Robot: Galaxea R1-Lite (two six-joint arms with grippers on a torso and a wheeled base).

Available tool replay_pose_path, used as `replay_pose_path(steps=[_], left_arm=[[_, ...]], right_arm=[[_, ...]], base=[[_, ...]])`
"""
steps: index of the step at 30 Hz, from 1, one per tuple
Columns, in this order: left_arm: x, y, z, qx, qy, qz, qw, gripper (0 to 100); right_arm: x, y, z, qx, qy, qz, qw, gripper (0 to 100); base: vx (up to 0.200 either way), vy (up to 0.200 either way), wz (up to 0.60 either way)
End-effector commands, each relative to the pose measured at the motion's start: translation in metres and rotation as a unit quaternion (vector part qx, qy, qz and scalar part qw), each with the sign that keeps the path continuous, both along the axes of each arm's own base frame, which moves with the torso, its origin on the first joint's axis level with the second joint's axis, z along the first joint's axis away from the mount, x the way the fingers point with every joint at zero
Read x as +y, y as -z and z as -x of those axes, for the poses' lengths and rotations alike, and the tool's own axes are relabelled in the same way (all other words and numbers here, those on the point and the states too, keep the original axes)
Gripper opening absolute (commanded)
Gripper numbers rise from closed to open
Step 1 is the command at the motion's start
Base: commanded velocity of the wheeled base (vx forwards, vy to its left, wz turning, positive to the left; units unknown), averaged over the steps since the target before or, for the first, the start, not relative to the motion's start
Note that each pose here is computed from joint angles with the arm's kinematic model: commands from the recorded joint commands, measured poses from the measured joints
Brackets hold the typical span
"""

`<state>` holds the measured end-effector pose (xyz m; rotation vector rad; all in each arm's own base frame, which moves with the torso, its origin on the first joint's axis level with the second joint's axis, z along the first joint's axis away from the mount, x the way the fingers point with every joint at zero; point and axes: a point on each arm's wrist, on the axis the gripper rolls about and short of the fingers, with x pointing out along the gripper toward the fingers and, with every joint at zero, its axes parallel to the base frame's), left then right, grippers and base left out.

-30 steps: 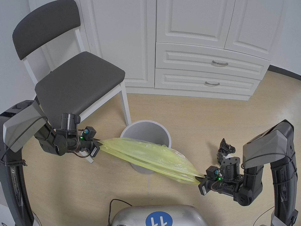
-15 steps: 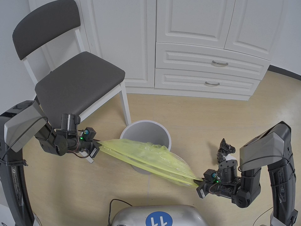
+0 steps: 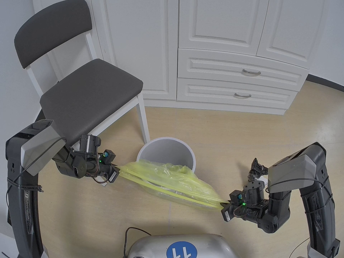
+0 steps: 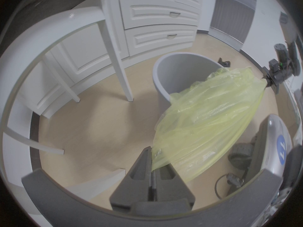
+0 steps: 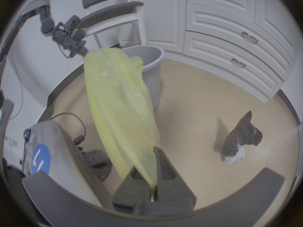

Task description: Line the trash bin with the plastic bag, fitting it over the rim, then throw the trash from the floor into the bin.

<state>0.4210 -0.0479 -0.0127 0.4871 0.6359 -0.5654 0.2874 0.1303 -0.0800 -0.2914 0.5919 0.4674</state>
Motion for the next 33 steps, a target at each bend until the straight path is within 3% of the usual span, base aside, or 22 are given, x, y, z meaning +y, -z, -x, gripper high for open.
replay_pose_path(steps=[1, 5, 11, 19, 25, 33], left_arm=[[-0.013, 0.017, -0.009, 0.005, -0.022, 0.011, 0.9997, 0], [-0.019, 0.015, -0.014, -0.022, -0.037, 0.030, 0.9986, 0], [-0.024, 0.016, -0.014, -0.039, -0.031, 0.035, 0.9981, 0], [-0.009, 0.019, 0.000, -0.023, 0.000, -0.002, 0.9997, 0], [0.003, 0.009, 0.006, -0.009, 0.025, 0.004, 0.9996, 0], [0.004, 0.020, 0.005, 0.010, 0.039, -0.009, 0.9992, 0]], right_arm=[[0.005, 0.001, -0.017, -0.025, 0.036, -0.019, 0.9988, 0], [0.011, 0.001, -0.031, -0.042, 0.061, -0.046, 0.9962, 0], [0.012, 0.002, -0.034, -0.045, 0.071, -0.050, 0.9952, 0], [0.006, 0.003, -0.008, -0.011, 0.046, -0.014, 0.9988, 0], [0.000, 0.003, 0.006, -0.003, 0.019, 0.026, 0.9995, 0], [0.004, 0.003, 0.010, -0.001, 0.000, 0.022, 0.9997, 0]], base=[[0.000, 0.000, 0.00], [0.000, 0.000, 0.00], [0.000, 0.000, 0.00], [0.000, 0.000, 0.00], [0.000, 0.000, 0.00], [0.000, 0.000, 0.00]])
